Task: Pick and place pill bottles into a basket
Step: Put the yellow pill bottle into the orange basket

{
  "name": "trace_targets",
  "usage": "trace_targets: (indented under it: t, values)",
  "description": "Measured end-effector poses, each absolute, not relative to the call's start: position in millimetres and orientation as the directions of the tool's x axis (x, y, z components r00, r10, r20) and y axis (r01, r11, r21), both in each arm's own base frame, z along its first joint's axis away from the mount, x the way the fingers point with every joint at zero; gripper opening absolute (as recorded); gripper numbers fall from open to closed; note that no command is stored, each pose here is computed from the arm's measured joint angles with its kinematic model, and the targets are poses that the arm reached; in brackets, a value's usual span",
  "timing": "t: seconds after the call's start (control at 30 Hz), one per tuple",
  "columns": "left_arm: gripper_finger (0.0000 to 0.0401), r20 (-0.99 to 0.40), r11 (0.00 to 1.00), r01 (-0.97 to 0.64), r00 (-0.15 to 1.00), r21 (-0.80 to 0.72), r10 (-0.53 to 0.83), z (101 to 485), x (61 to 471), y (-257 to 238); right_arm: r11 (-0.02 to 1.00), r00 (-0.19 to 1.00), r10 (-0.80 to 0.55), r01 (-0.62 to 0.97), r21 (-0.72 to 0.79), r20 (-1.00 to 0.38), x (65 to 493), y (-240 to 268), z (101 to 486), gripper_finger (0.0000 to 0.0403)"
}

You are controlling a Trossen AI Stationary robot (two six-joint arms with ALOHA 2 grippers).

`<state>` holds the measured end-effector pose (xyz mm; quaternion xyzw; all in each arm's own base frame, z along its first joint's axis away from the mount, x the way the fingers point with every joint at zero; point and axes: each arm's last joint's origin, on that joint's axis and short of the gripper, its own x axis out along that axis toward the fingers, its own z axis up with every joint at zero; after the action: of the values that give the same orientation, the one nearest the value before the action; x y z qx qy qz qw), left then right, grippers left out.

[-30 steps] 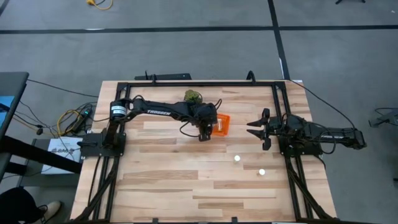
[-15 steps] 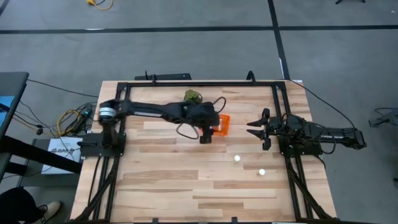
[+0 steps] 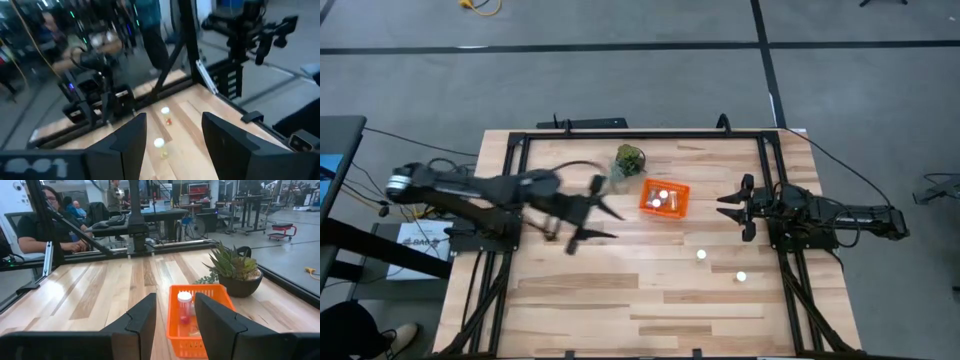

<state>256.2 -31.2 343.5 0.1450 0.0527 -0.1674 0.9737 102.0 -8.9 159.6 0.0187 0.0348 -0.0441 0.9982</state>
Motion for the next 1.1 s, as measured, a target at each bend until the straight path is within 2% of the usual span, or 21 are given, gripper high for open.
trace_targets:
  t: [0.23,0.5,0.93,1.1]
  values:
    - [0.0181,0.072,0.931,0.243,0.960,0.272,-0.271,296,173,-37,0.995,0.994,-0.087,0.089,0.034,-0.071,102,-9,160,0.0130]
    - [0.0180,0.200,0.928,0.260,0.927,0.268,-0.318,265,112,-35,0.995,0.994,-0.087,0.089,0.034,-0.071,102,-9,160,0.0130]
    - [0.0180,0.253,0.918,0.266,0.904,0.295,-0.343,222,83,-29,0.995,0.994,-0.087,0.089,0.034,-0.071,102,-9,160,0.0130]
    - [0.0180,0.217,0.913,0.280,0.911,0.296,-0.350,215,81,-28,0.995,0.994,-0.086,0.089,0.034,-0.071,102,-9,160,0.0130]
